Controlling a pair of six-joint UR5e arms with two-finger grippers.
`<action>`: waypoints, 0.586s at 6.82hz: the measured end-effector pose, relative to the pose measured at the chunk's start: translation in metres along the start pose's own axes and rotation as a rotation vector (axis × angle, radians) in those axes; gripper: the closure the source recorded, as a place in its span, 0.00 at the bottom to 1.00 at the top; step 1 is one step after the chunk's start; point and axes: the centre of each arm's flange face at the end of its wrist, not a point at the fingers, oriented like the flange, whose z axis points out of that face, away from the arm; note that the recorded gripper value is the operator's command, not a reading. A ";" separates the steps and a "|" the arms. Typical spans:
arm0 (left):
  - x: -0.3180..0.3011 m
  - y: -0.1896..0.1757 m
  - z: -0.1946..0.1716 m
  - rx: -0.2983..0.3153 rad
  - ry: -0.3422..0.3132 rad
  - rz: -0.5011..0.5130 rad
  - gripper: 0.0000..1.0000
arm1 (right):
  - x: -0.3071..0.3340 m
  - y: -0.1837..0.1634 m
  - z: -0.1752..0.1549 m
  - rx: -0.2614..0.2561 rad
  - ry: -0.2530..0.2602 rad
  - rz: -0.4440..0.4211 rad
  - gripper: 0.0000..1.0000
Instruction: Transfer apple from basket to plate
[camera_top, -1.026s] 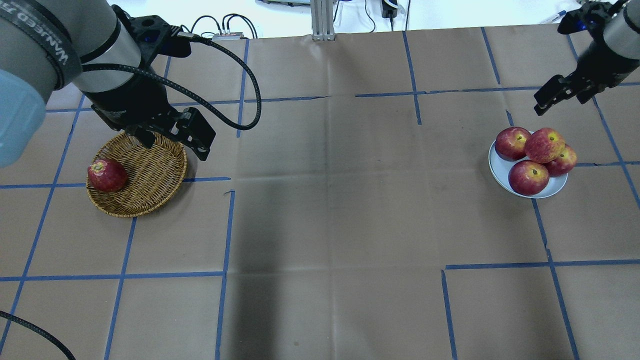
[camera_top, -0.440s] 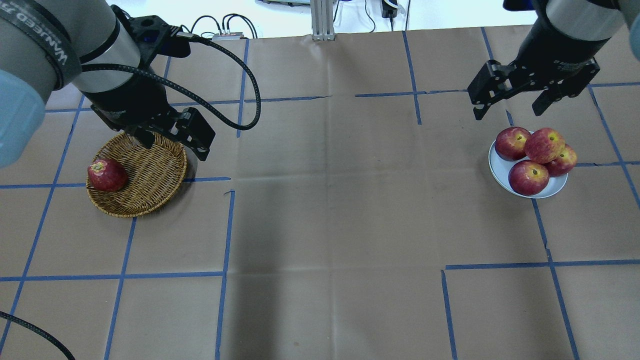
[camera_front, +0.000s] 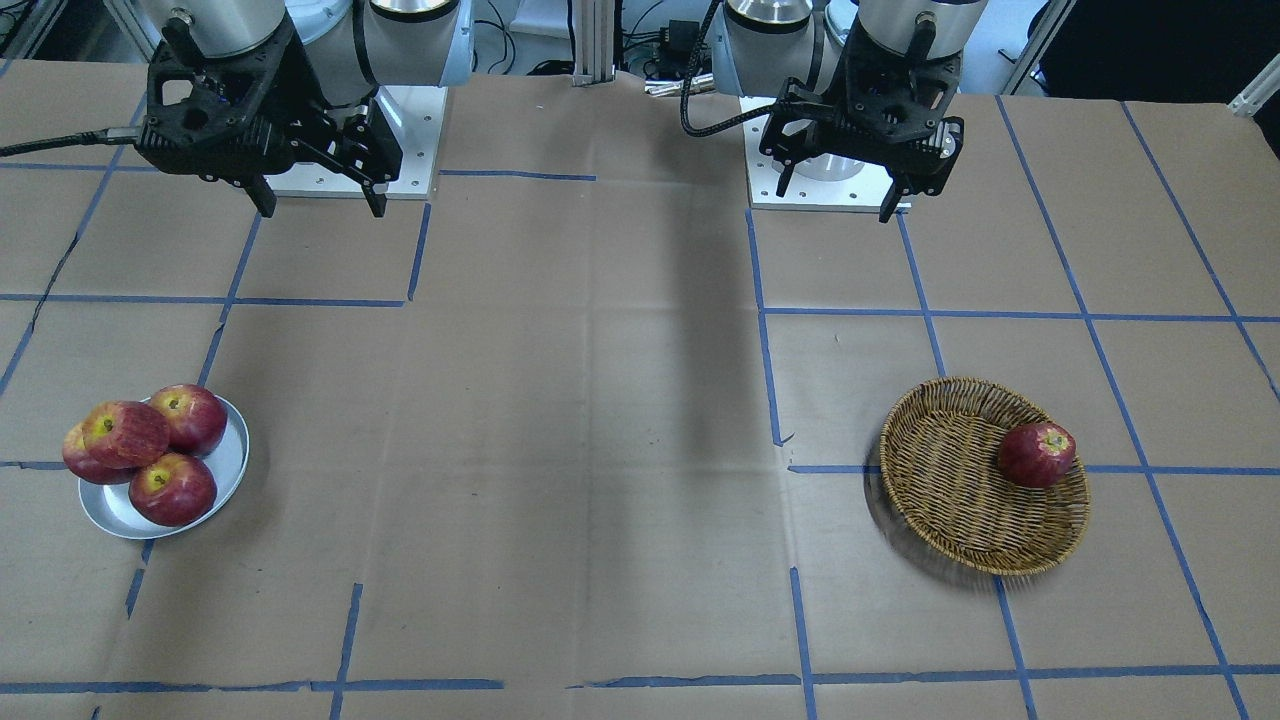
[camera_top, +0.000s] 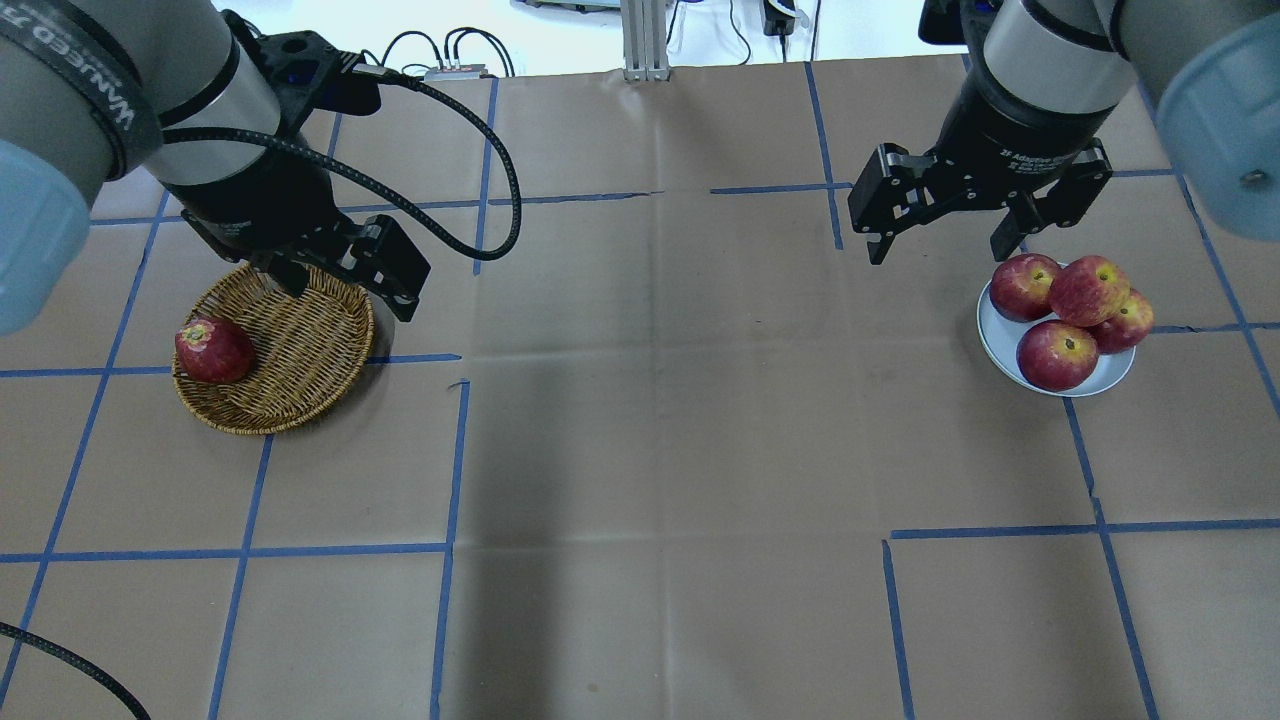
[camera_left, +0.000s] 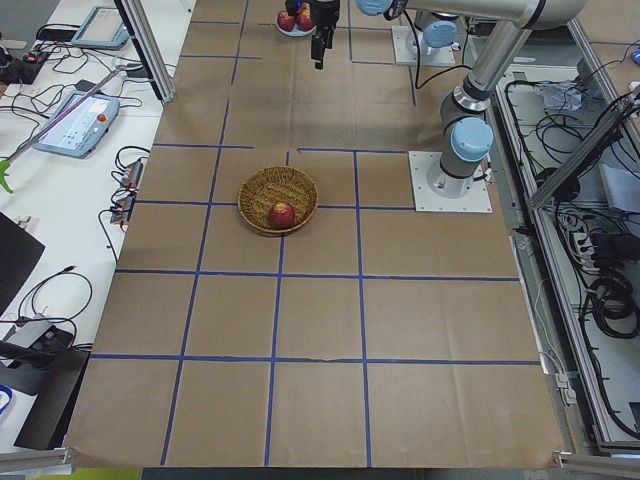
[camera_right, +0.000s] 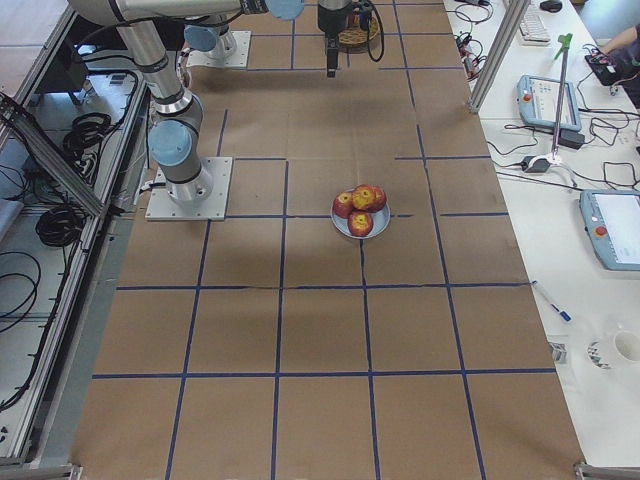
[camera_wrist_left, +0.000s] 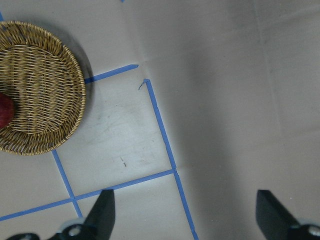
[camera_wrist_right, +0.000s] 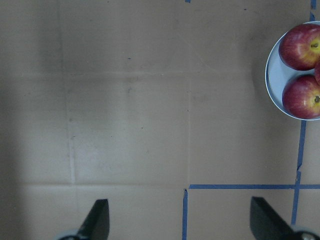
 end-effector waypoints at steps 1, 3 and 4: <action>0.000 0.000 0.000 0.000 0.000 0.000 0.01 | 0.002 -0.005 0.005 -0.004 0.023 -0.028 0.00; 0.000 0.001 0.000 0.001 0.001 0.000 0.01 | 0.004 -0.011 0.010 -0.004 0.044 -0.045 0.00; 0.000 0.001 0.000 0.001 0.001 0.000 0.01 | 0.004 -0.011 0.011 -0.004 0.045 -0.044 0.00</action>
